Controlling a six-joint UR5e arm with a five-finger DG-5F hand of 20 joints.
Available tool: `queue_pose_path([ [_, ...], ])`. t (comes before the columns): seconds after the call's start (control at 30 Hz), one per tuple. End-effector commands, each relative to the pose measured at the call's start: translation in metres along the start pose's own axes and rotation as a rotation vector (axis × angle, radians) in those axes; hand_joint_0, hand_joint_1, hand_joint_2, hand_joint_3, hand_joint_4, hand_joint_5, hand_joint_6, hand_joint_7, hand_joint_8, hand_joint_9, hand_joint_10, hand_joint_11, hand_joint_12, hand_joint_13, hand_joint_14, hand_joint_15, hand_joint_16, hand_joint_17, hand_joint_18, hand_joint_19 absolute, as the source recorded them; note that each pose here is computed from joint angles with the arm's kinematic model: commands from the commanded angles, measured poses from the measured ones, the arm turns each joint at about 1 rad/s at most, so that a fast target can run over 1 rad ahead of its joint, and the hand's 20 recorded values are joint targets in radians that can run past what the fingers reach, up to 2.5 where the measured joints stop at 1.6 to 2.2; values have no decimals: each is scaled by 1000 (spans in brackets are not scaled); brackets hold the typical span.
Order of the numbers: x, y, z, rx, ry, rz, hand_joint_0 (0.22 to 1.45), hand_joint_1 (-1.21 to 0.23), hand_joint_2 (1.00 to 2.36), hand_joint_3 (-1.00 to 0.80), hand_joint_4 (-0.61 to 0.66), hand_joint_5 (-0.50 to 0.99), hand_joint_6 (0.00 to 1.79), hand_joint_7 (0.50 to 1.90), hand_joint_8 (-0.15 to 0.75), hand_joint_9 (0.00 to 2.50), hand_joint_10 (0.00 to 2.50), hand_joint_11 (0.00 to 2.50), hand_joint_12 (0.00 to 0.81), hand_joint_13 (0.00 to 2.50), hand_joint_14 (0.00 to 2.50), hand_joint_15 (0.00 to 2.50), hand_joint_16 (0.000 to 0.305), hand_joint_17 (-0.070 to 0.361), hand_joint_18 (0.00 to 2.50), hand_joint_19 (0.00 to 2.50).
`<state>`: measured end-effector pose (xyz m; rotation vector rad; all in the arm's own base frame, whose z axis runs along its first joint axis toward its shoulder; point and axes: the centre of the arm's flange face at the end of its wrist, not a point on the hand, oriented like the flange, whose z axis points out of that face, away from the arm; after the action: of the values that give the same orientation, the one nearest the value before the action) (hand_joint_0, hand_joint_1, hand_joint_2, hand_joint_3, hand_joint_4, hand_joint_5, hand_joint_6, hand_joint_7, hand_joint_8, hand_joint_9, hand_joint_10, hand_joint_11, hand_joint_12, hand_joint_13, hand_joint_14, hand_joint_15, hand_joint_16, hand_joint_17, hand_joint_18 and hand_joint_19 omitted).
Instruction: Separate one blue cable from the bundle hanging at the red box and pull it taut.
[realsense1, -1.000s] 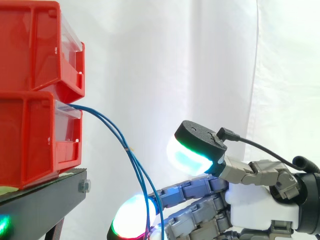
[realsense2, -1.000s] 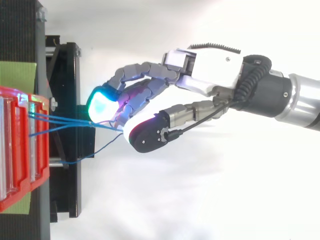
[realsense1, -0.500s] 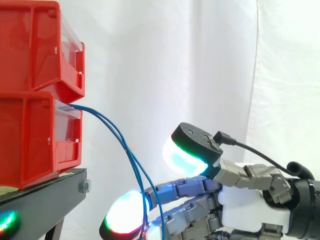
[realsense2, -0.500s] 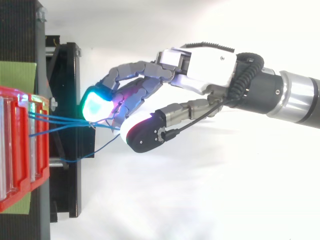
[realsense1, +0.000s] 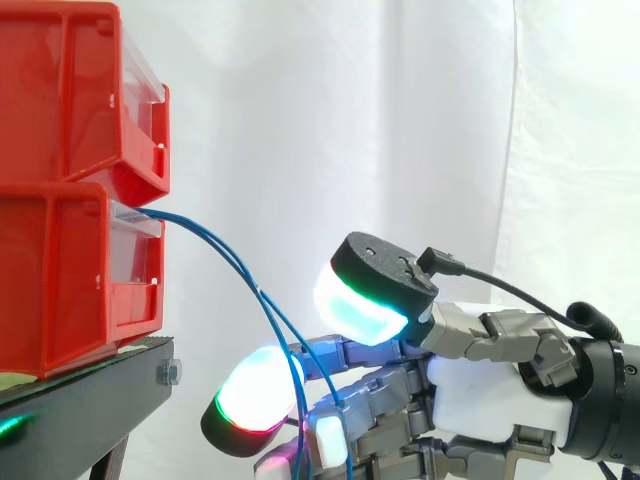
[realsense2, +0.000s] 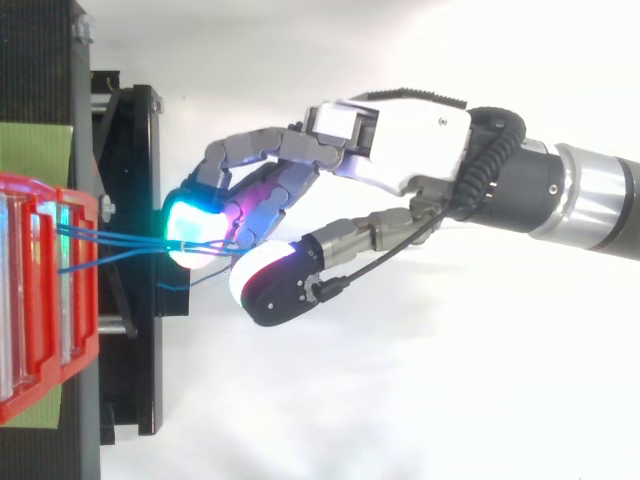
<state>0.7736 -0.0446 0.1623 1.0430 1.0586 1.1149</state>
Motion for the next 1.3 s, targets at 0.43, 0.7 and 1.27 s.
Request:
queue_pose_path([
  [0.43,8,10,7,-27,24,-19,639,-606,1009,-403,204,-111,500,1223,358,1188,17,952,303,985,20,555,26,59,611,365],
  [0.7,10,11,8,-40,32,-14,653,-701,1021,-170,151,-166,715,943,342,1133,13,1060,316,996,21,578,27,60,618,378],
  [1.27,3,13,10,-51,40,-3,581,-540,1000,-500,155,-176,882,863,354,1190,12,1127,333,1024,21,624,30,68,646,435],
])
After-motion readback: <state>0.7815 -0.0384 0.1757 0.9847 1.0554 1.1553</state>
